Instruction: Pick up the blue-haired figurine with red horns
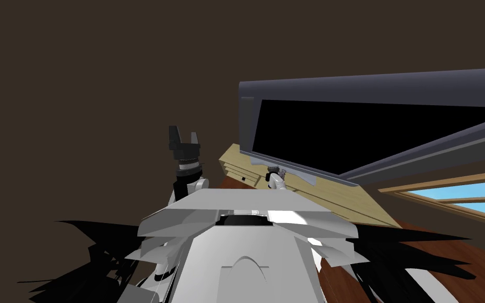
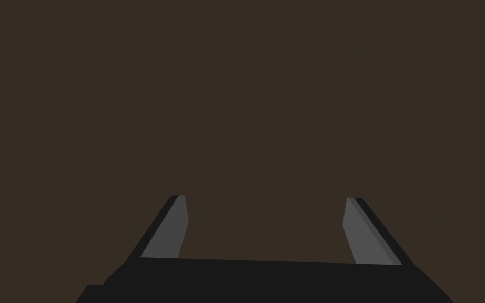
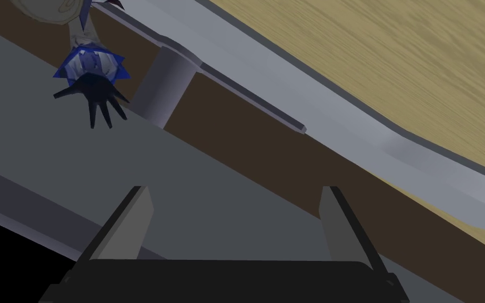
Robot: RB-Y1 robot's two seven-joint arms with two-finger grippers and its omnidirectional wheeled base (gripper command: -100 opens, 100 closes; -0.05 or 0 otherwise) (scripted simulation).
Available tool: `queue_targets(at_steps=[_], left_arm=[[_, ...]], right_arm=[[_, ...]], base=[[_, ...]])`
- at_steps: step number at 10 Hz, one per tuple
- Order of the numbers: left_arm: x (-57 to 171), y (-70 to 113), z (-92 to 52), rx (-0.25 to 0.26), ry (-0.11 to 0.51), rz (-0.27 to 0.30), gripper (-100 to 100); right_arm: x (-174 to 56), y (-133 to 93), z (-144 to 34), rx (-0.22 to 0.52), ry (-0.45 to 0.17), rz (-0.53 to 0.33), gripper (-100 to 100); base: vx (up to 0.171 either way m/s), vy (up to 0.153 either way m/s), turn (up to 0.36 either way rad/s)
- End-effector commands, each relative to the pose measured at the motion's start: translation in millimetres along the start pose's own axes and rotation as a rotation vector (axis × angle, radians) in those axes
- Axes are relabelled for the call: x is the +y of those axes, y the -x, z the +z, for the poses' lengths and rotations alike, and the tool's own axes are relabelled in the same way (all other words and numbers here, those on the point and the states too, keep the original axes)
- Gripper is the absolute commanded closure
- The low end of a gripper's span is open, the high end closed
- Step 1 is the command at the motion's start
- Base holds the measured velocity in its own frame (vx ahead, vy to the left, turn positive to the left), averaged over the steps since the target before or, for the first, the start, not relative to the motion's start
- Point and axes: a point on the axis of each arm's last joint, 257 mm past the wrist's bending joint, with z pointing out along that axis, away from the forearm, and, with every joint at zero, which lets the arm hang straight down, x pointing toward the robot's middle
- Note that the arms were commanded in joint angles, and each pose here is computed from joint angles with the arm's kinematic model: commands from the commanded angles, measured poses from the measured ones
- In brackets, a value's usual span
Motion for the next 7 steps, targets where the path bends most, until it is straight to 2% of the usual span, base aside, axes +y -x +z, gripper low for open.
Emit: queue_targets(at_steps=[1,7], left_arm=[[0.0,0.0,0.0,0.0,0.0,0.0,0],[0.0,0.0,0.0,0.0,0.0,0.0,0]], right_arm=[[-0.1,-0.1,0.0,0.0,0.0,0.0,-100],[-0.1,-0.1,0.0,0.0,0.0,0.0,-100]], base=[[-0.011,-0.013,-0.039],[0.0,0.0,-0.001]])
